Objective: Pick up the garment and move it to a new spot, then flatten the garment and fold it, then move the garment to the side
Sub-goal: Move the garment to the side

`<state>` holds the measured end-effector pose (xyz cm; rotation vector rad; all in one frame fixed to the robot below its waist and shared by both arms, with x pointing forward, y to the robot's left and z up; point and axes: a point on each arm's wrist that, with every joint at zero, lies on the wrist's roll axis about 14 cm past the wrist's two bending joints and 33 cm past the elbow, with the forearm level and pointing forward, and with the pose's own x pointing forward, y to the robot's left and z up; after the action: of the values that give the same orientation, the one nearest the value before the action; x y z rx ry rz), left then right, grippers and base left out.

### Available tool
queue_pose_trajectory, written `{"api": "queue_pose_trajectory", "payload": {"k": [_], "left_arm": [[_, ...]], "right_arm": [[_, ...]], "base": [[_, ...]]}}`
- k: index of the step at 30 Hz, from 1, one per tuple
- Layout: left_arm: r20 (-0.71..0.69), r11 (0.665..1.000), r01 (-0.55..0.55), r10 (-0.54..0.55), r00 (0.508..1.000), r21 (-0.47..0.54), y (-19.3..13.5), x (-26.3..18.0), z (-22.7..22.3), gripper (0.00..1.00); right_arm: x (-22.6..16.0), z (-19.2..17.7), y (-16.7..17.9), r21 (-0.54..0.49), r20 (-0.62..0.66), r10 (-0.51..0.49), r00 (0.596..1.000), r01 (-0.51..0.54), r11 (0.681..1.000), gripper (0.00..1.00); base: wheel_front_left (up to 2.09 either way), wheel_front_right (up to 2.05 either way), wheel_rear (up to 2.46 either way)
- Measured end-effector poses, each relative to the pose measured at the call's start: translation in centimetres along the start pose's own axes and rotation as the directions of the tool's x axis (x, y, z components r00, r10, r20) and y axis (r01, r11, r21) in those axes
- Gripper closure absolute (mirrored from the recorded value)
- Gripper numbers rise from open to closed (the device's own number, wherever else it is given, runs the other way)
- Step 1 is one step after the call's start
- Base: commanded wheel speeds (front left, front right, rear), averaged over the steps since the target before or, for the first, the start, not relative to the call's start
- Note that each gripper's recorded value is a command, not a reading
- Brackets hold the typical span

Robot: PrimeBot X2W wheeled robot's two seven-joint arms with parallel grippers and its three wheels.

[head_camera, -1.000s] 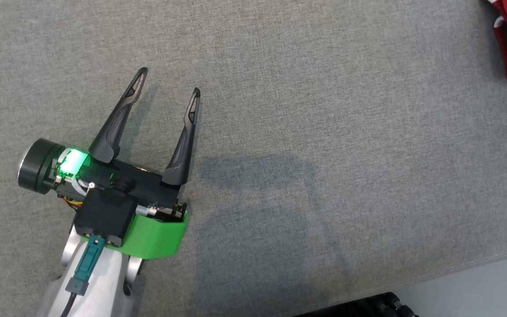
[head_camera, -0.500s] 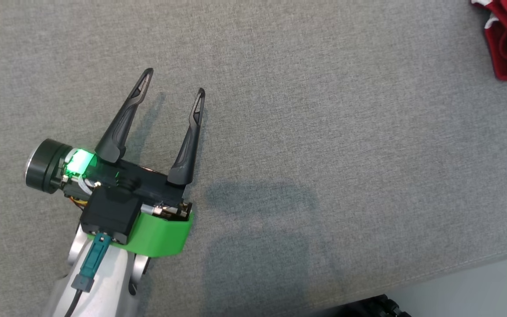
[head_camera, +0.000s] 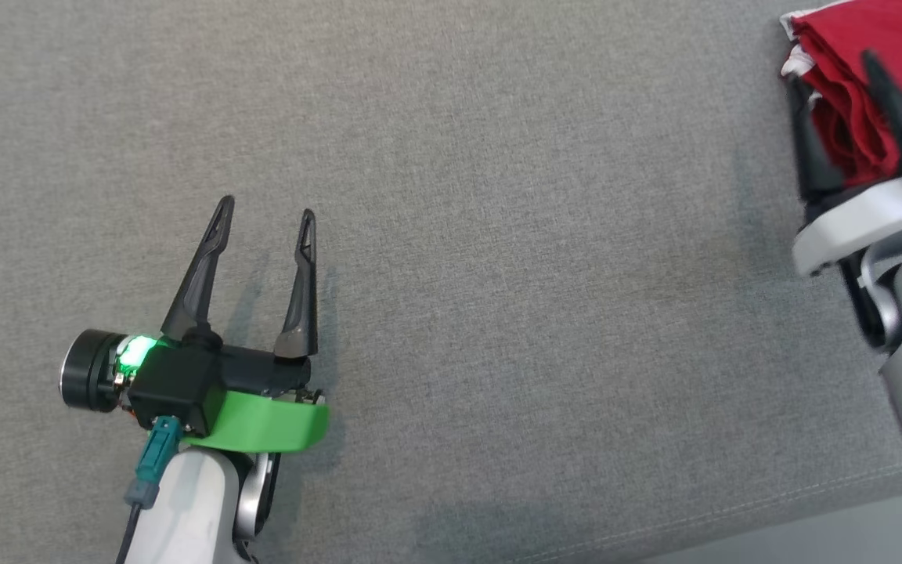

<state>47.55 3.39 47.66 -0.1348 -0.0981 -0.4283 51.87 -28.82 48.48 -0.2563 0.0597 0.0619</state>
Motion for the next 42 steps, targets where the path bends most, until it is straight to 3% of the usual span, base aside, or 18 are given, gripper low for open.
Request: {"api": "queue_pose_trajectory", "payload": {"k": [5, 9, 14, 24, 30, 42], "left_arm": [[-0.048, 0.994, -0.106, 0.105, 0.993, -0.012, 2.0, -2.3, -0.1, 0.0], [-0.113, 0.98, -0.197, 0.194, 0.974, -0.02, 3.7, -5.5, -0.7, 0.0], [-0.064, 0.972, -0.237, 0.236, 0.97, 0.002, 4.4, -7.1, 1.8, 0.0], [0.074, 0.952, -0.285, 0.278, 0.958, 0.111, 4.2, -11.4, 7.3, 0.0], [0.102, 0.952, -0.27, 0.258, 0.961, 0.14, 2.8, -13.6, 8.5, 0.0], [0.03, 0.957, -0.267, 0.265, 0.964, 0.114, 1.9, -15.5, 6.3, 0.0]], "right_arm": [[-2.6, -0.1, 5.3, 0.109, 0.014, 0.057, 0.998, -0.058, 0.992, 0.0], [-5.0, 1.9, 8.5, 0.201, 0.08, 0.052, 0.995, -0.068, 0.977, 0.0], [-7.3, 4.8, 11.1, 0.2, 0.167, 0.076, 0.983, -0.11, 0.974, 0.0], [-12.2, 9.7, 11.4, 0.212, 0.317, 0.026, 0.948, -0.098, 0.972, 0.0], [-15.1, 8.5, 12.3, 0.226, 0.287, 0.033, 0.957, -0.101, 0.969, 0.0], [-18.1, 6.5, 12.9, 0.268, 0.23, 0.025, 0.973, -0.088, 0.959, 0.0]], "base": [[0.0, 0.0, 0.0], [0.0, 0.0, 0.0], [0.0, 0.0, 0.0], [0.0, 0.0, 0.0], [0.0, 0.0, 0.0], [0.0, 0.0, 0.0]]}}
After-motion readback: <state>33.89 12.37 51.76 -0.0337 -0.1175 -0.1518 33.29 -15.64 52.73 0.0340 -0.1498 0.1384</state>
